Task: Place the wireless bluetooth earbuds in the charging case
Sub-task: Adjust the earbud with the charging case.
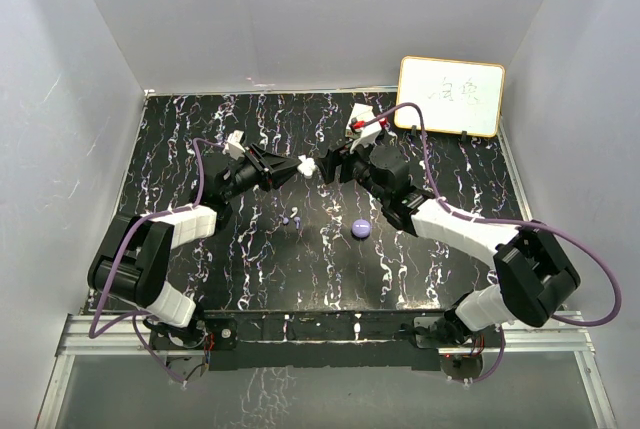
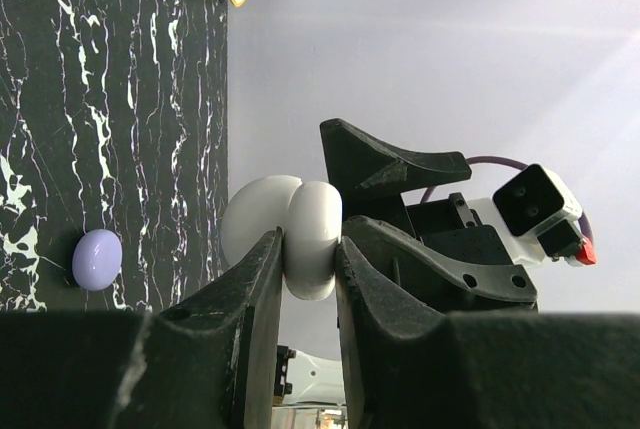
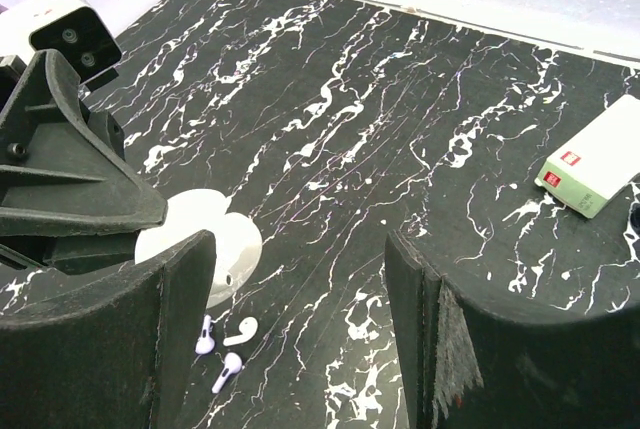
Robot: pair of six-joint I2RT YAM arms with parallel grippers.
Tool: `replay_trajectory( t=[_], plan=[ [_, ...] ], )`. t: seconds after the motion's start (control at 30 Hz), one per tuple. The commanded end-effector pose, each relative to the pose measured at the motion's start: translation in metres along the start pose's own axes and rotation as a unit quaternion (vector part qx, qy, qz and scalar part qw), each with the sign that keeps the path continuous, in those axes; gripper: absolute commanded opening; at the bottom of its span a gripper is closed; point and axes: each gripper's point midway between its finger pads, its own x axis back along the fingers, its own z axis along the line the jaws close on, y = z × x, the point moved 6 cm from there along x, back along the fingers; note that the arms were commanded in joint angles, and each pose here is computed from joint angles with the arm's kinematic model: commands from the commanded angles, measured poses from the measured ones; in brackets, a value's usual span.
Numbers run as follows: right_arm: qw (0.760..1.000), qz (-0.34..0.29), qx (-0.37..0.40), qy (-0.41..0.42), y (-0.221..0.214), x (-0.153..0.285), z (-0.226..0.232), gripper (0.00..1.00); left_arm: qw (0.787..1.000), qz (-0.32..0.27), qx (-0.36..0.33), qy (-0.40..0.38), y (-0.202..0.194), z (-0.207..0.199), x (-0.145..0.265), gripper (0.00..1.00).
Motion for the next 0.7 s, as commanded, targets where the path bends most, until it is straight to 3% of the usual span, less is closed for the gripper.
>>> replay_trajectory(
  t=[0.0,0.67],
  plan=[
    [0.999,-0.039,0.001,-0.019,0.020,0.007,-0.002,0.66,0.999,0.002,-0.020,-0.025,0.000,-0.014,-0.001,0.00],
    [1.000,-0.002,0.000,-0.030,0.004,0.001,-0.005,0.67,0.999,0.001,-0.024,-0.029,0.000,-0.019,-0.001,0.00]
  ],
)
